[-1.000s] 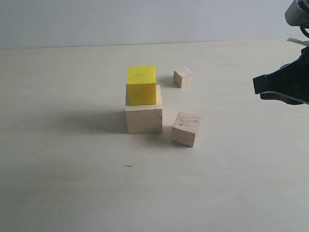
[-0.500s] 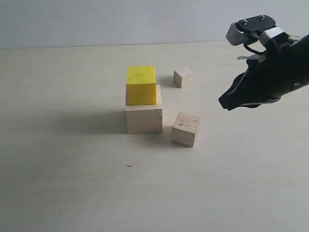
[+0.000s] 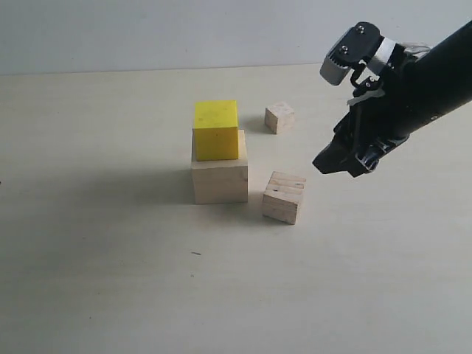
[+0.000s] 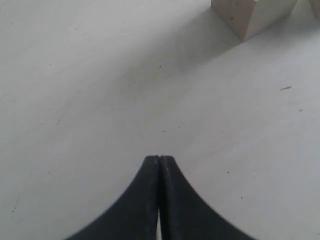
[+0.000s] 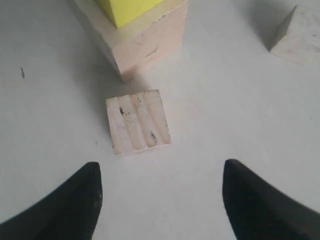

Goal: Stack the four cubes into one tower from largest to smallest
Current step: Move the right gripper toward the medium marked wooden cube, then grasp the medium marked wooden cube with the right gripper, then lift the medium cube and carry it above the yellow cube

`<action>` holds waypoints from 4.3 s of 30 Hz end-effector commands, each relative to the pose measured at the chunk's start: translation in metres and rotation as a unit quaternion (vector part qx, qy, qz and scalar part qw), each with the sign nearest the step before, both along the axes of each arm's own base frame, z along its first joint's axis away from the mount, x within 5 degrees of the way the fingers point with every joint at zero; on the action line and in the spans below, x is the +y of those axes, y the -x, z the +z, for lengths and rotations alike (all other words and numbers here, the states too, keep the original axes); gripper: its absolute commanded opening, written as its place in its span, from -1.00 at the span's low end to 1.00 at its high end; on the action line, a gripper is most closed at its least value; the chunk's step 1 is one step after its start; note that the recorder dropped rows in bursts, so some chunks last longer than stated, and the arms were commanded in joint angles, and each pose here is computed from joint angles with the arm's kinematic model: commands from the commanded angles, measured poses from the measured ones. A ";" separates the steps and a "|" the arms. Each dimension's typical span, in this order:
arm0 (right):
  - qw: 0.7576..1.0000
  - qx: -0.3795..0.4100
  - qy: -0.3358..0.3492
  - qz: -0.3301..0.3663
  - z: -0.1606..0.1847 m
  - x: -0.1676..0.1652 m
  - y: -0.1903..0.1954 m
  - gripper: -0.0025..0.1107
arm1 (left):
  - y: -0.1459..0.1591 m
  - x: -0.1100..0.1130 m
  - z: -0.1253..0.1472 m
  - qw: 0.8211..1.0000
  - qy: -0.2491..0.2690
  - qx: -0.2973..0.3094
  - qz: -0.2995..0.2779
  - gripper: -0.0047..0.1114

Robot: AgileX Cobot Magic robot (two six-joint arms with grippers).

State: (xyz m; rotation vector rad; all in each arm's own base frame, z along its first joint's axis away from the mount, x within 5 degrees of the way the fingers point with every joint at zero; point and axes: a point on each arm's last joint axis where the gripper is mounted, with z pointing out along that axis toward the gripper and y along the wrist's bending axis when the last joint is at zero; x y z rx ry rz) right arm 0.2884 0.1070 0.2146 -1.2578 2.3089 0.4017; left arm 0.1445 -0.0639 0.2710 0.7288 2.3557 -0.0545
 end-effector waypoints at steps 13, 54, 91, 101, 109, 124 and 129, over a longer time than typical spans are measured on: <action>0.995 -0.025 -0.051 0.086 -0.033 0.017 -0.017 0.21 | -0.003 -0.002 0.004 0.999 0.023 -0.025 0.005 -0.92; 0.993 0.030 -0.076 0.089 -0.095 0.026 -0.029 0.21 | -0.003 -0.002 -0.005 0.999 0.015 -0.040 -0.013 -0.92; 0.989 0.037 -0.065 -0.126 0.062 0.056 -0.003 -0.96 | -0.001 -0.001 -0.002 0.999 0.025 -0.044 -0.004 -0.92; 0.957 0.004 -0.135 -0.256 0.108 0.107 0.007 -0.96 | 0.000 -0.001 -0.002 0.999 0.033 -0.040 0.005 -0.92; 0.938 -0.019 -0.130 -0.322 0.095 0.126 0.004 -0.96 | 0.000 -0.001 -0.002 0.999 0.038 -0.039 0.008 -0.92; 0.919 -0.024 -0.098 -0.382 0.067 0.170 -0.014 -0.96 | 0.000 -0.003 -0.002 0.998 0.053 -0.036 0.012 -0.92; 0.911 -0.015 -0.092 -0.401 0.061 0.171 -0.014 -0.96 | 0.000 -0.003 -0.002 0.998 0.055 -0.036 0.012 -0.92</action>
